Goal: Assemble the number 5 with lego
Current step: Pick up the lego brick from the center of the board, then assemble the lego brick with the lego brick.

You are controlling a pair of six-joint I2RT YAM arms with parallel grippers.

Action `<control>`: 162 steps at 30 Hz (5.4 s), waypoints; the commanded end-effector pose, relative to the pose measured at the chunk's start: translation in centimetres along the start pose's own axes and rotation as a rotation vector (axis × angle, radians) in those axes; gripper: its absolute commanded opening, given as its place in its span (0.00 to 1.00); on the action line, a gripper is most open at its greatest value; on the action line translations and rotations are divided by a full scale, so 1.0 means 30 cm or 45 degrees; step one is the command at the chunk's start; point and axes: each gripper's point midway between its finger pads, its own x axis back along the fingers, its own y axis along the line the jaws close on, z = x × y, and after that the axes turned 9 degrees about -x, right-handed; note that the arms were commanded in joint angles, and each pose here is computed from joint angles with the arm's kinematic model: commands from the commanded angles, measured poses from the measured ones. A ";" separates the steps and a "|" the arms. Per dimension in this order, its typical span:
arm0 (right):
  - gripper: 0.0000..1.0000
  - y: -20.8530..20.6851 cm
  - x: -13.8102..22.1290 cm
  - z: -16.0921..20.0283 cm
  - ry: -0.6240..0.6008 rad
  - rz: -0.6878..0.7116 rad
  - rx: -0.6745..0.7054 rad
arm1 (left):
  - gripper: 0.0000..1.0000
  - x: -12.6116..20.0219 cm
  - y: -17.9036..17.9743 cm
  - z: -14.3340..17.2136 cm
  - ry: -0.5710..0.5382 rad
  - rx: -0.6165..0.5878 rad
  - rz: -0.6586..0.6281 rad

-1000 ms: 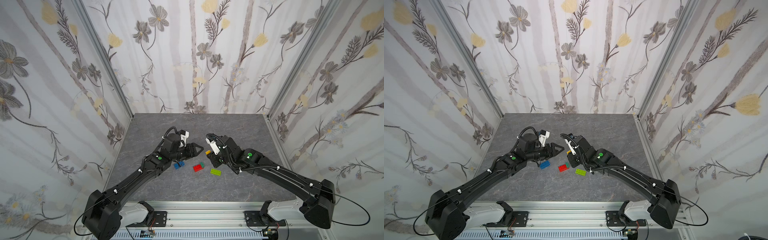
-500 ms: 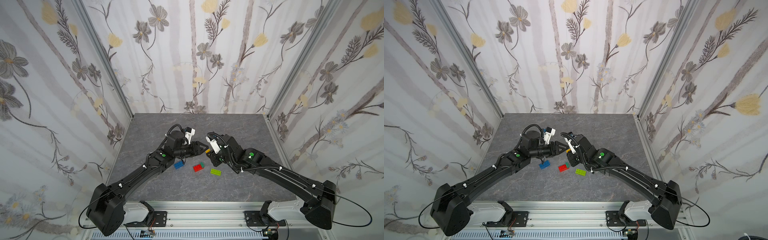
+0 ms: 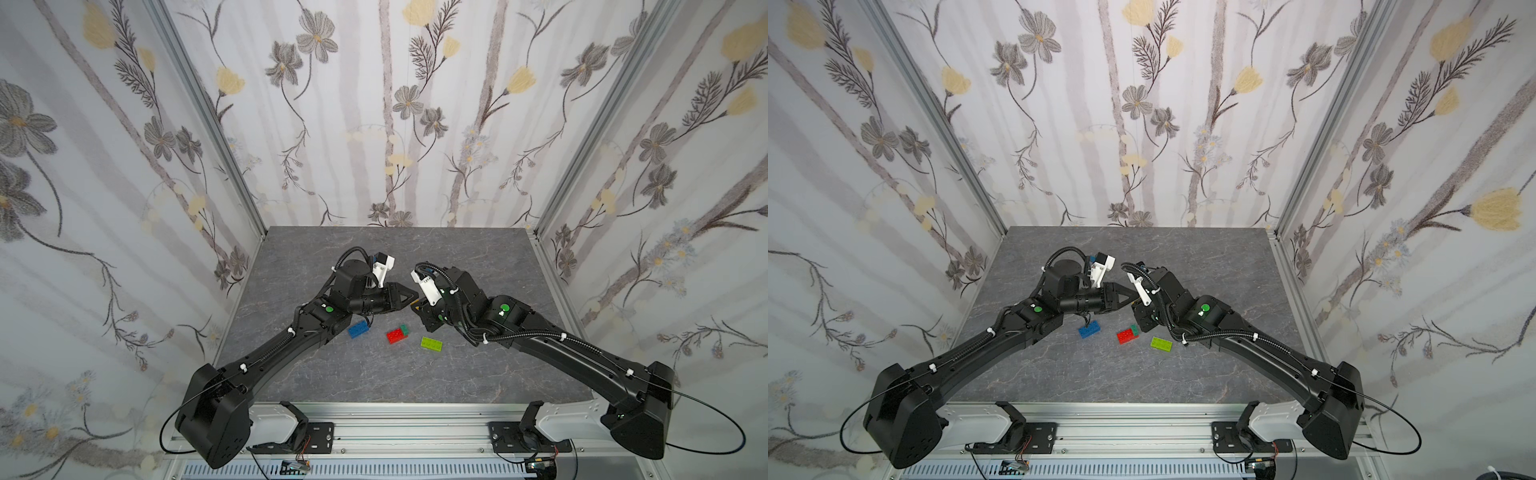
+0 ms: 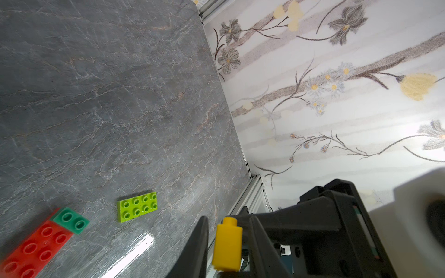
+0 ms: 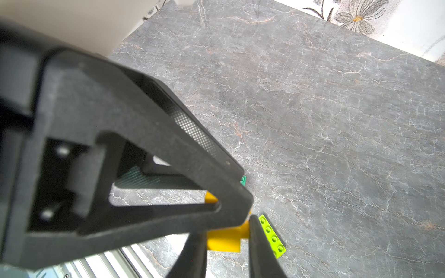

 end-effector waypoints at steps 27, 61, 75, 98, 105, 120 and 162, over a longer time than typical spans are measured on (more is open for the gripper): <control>0.46 0.008 0.059 -0.034 -0.016 -0.279 -0.246 | 0.03 0.056 -0.045 -0.033 -0.083 -0.103 0.060; 0.44 0.040 0.208 -0.206 -0.207 -1.096 -0.669 | 0.01 0.109 -0.219 -0.128 -0.188 -0.105 0.375; 0.28 0.094 0.261 -0.207 -0.179 -1.190 -0.617 | 0.01 0.121 -0.246 -0.136 -0.199 -0.106 0.417; 0.12 0.036 0.159 -0.135 -0.105 -0.989 -0.648 | 0.57 0.110 -0.082 -0.118 -0.181 -0.043 0.110; 0.13 -0.111 0.033 0.019 0.008 -0.586 -0.736 | 0.57 0.075 0.104 0.016 0.038 -0.062 -0.218; 0.13 -0.387 -0.090 0.363 0.198 0.252 -0.839 | 0.54 -0.078 0.329 0.252 0.476 -0.127 -0.536; 0.14 -0.312 -0.232 0.662 0.570 0.475 -0.817 | 0.52 -0.073 0.413 0.315 0.575 -0.125 -0.644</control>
